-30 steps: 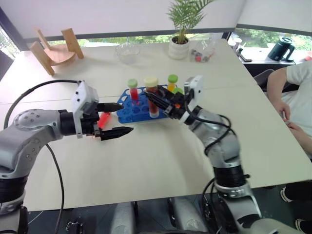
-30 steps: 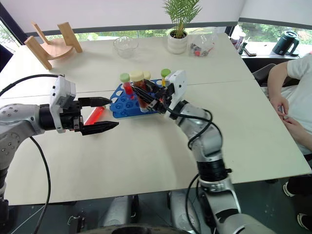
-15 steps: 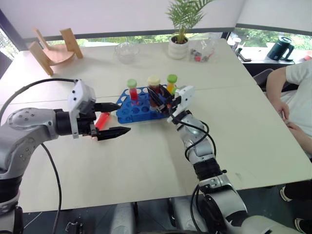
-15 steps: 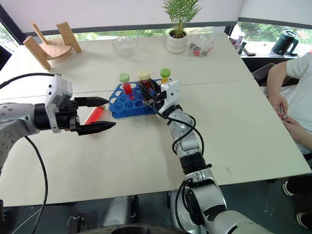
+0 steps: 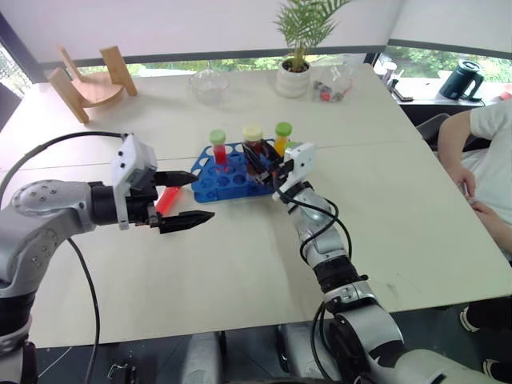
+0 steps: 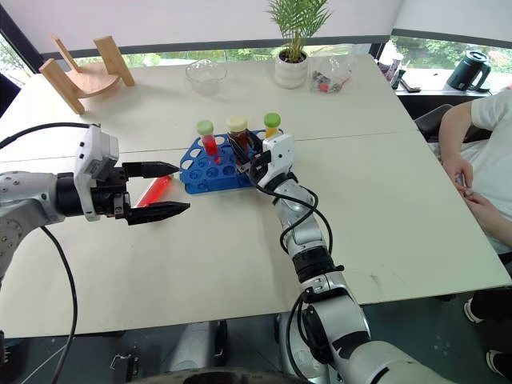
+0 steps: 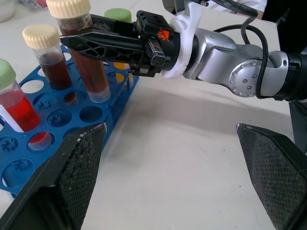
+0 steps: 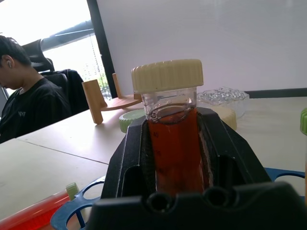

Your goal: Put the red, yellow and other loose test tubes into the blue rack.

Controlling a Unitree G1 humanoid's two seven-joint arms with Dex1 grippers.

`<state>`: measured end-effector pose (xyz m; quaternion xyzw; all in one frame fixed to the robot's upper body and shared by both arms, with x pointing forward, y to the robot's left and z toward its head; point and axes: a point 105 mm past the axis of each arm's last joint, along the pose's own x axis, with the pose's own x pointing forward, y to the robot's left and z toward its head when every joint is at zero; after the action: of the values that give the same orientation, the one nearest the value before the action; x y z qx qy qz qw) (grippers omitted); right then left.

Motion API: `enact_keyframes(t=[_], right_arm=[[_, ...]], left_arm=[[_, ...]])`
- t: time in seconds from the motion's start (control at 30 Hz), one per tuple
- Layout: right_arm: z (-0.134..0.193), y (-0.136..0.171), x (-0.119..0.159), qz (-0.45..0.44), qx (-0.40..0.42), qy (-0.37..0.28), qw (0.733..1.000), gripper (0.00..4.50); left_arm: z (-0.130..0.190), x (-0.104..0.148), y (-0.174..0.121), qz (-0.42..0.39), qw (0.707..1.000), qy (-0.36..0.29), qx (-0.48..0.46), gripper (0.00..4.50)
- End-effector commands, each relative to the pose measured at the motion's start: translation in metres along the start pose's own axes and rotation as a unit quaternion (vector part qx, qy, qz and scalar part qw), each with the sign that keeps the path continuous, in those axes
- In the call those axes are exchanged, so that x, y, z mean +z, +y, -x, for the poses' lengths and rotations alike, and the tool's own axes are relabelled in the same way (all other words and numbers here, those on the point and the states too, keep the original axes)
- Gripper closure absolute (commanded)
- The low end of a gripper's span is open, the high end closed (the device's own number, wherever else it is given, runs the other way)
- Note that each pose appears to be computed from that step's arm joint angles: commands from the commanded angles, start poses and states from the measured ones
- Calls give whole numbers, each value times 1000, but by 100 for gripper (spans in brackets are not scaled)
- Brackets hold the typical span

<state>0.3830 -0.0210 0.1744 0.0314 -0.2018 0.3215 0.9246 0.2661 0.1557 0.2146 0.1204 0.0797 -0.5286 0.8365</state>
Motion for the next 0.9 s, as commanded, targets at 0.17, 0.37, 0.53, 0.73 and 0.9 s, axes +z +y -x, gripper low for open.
enact_keyframes(t=[0.17,0.37,0.53,0.73,0.9], right_arm=[[3,-1,6,10,-6,-11,1000,366],[5,0,7,12,-4,-10,1000,366],[6,1,4,13,-3,-5,1000,366],[8,5,-4,-1,12,17,1000,182],[23,5,-6,23,23,57,998,8]], left_arm=[[3,11,-1,-26,1000,-15,5,0],[3,11,0,-27,1000,-16,3,0],[2,11,-1,-27,1000,-16,1,0],[1,10,-1,-24,1000,-14,3,0],[1,6,10,-23,999,-4,44,0]])
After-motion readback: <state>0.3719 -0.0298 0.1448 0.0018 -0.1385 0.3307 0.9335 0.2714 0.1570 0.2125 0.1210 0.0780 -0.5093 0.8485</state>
